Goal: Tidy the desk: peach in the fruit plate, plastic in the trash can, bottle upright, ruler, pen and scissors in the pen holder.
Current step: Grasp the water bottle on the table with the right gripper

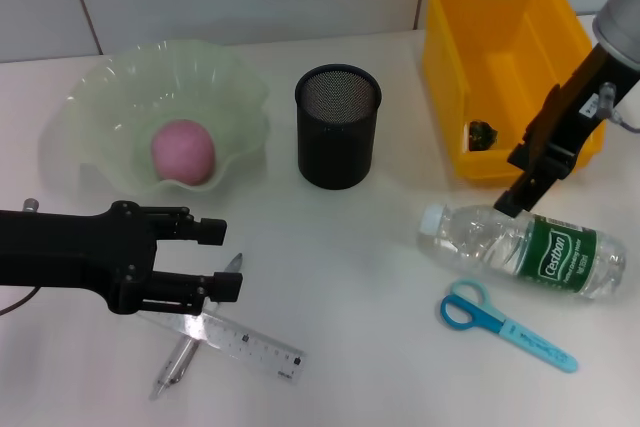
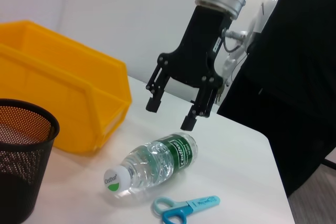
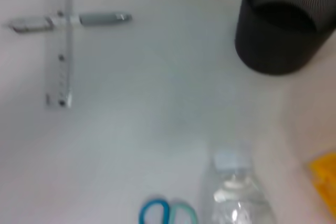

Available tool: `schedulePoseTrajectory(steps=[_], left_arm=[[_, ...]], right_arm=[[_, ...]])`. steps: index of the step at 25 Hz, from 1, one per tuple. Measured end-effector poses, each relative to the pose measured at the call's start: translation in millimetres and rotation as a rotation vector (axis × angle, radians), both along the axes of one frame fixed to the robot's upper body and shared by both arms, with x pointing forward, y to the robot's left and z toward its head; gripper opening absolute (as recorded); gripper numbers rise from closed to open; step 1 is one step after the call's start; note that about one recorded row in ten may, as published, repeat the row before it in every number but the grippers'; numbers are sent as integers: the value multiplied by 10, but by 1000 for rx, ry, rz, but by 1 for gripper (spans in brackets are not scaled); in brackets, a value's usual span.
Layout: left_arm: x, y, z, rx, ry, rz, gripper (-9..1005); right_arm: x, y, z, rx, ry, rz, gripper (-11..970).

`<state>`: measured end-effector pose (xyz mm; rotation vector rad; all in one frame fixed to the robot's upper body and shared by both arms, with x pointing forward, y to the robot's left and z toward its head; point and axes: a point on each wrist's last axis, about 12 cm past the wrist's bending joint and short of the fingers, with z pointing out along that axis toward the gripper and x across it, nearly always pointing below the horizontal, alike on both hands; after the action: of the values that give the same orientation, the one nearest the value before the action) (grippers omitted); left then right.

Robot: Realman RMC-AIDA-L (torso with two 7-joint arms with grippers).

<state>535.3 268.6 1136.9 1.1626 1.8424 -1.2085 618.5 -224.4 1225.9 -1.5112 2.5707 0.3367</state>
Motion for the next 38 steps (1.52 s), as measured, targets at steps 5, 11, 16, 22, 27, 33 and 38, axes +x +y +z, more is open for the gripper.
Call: schedulePoseTrajectory(steps=[5, 11, 16, 22, 27, 33, 38], left_arm=[[0, -4, -2, -3, 2, 1, 777], [1, 2, -7, -10, 2, 6, 777], [-7, 10, -13, -10, 4, 8, 777], [-20, 19, -22, -11, 7, 8, 777], [-25, 19, -22, -12, 8, 5, 777], [-28, 21, -24, -12, 6, 4, 777], [-29, 25, -24, -11, 3, 3, 777]], right_arm=[[9, 82, -62, -65, -12, 11, 729], [9, 188, -179, -114, -23, 35, 729], [-6, 271, -306, -127, -13, 54, 729], [-1, 291, -399, -148, -10, 53, 729], [-3, 283, -439, -173, -13, 48, 729], [-17, 310, -474, -187, -14, 54, 729], [-22, 305, -517, -195, -3, 52, 730]])
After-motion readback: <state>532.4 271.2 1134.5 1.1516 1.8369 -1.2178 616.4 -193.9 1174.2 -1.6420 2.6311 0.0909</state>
